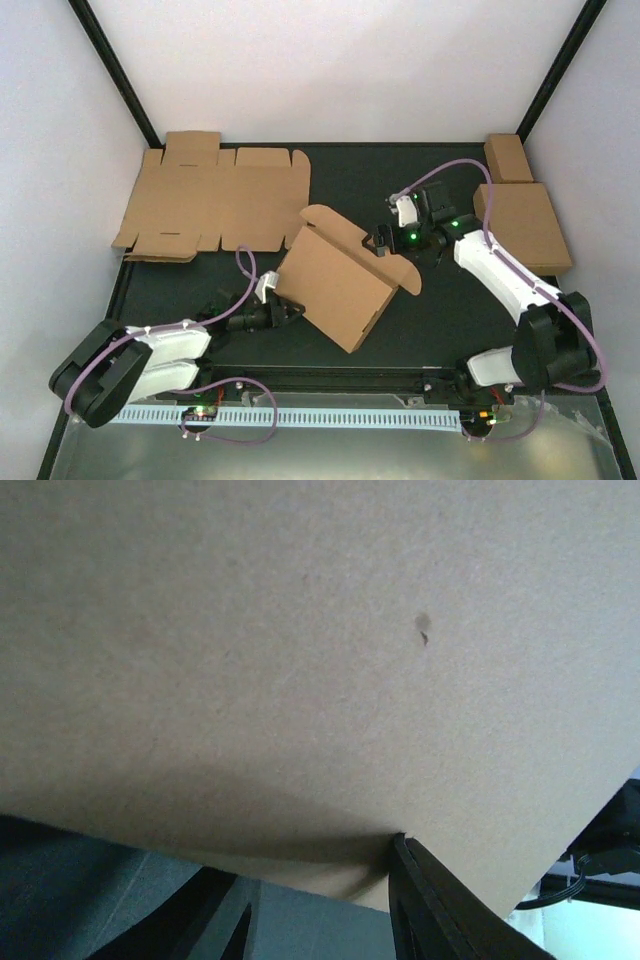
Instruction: Fold the paper box
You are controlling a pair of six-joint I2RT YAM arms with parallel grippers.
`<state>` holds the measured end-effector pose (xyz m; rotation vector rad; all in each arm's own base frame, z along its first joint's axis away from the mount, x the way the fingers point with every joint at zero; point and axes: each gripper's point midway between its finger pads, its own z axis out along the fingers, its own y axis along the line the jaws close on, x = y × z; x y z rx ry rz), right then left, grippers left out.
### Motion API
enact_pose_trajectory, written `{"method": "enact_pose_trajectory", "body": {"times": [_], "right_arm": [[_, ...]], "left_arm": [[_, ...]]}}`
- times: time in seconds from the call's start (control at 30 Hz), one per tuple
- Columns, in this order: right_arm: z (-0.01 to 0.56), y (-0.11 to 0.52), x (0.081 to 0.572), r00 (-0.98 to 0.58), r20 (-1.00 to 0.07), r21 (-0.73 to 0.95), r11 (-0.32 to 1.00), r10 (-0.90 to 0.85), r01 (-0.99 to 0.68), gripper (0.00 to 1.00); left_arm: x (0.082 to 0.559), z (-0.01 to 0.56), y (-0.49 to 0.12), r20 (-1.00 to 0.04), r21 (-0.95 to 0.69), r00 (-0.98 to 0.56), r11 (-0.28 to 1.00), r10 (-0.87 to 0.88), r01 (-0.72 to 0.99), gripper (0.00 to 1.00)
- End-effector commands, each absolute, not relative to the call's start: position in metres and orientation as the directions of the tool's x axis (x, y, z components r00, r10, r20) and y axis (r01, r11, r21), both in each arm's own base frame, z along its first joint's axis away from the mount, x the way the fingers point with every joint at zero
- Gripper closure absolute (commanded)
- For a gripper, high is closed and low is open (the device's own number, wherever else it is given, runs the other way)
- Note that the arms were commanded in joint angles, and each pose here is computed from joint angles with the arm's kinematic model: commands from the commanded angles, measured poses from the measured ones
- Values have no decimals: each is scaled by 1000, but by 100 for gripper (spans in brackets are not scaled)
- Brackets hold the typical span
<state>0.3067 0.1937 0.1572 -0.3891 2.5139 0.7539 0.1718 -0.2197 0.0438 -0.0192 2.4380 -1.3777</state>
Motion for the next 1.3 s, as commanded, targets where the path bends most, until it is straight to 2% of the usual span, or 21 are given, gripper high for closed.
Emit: {"method": "enact_pose_trajectory", "body": {"times": [0.0,0.13,0.53,0.7,1.0,1.13,1.27], "right_arm": [[163,225,280,-854,-480,605,630,-199,-487,1],[184,232,260,-834,-515,656,535,-200,-533,1],[199,252,215,-808,-526,664,464,-267,-586,7],[198,251,209,-806,-525,656,473,-275,-589,7],[200,260,200,-792,-528,638,472,-307,-608,7],[199,260,198,-788,-526,618,492,-321,-613,7],[202,261,193,-778,-531,602,497,-336,-625,7]], "left_arm": [[143,-15,-183,-157,-713,-971,701,-181,-15,63],[144,-12,-184,-167,-717,-969,697,-182,-8,63],[142,-11,-183,-163,-716,-971,699,-174,-5,63],[143,-3,-184,-178,-723,-968,691,-175,8,56],[145,11,-180,-212,-713,-961,701,-180,26,50],[148,20,-176,-242,-697,-952,717,-190,33,41],[151,38,-176,-278,-707,-939,705,-201,59,37]]}}
